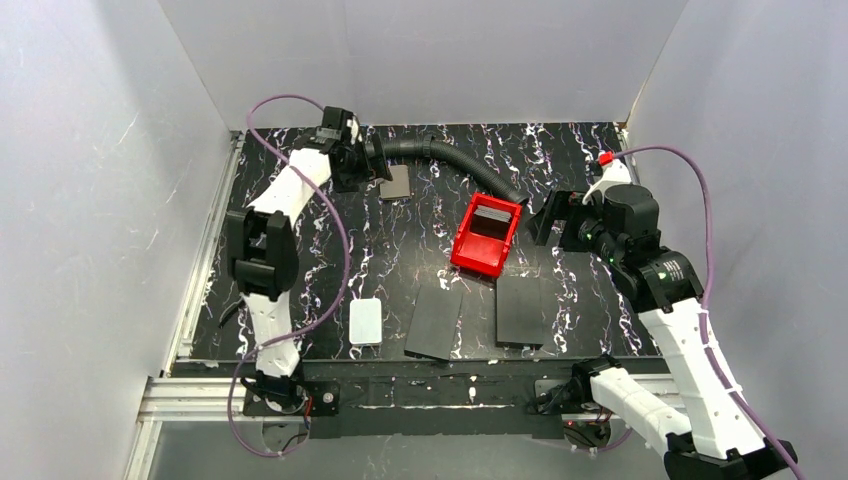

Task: Put the credit cards into the card holder
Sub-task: Open the card holder at the center of the board.

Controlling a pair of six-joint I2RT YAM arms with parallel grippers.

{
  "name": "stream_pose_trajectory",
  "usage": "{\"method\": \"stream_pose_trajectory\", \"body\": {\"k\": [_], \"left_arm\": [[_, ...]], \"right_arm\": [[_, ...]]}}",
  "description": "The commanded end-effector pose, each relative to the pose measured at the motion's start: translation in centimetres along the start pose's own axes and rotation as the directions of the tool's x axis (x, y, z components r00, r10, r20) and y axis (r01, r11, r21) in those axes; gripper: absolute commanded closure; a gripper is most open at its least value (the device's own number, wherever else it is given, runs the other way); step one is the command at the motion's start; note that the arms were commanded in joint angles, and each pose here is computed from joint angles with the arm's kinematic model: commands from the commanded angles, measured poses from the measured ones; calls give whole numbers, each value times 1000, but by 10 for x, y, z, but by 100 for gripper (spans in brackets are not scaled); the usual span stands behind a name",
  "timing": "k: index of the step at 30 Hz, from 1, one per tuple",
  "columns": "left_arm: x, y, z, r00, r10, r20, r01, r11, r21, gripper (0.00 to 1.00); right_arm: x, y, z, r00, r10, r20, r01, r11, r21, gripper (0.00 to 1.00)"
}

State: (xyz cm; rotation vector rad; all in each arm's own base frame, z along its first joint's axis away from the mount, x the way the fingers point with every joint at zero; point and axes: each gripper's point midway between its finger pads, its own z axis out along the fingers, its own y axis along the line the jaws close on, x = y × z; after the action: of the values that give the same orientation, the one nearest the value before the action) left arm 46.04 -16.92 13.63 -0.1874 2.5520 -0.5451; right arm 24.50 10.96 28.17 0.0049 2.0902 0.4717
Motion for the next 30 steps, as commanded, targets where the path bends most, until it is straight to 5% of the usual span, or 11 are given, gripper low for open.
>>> {"method": "stream_pose_trajectory", "body": {"k": [1,12,30], "left_arm": [[-27,18,19,994,103,42,-94,980,-175,5],[-52,42,89,985,159,65,-130,936,-328,15],[-55,21,110,968,233,90,-209,954,-216,46]], "right_arm": [[-13,16,0,999,8,45,-5,997,-73,0],[-13,15,-2,999,26,41,-23,998,-65,0],[-6,16,-2,999,34,24,-33,997,-76,0]]}}
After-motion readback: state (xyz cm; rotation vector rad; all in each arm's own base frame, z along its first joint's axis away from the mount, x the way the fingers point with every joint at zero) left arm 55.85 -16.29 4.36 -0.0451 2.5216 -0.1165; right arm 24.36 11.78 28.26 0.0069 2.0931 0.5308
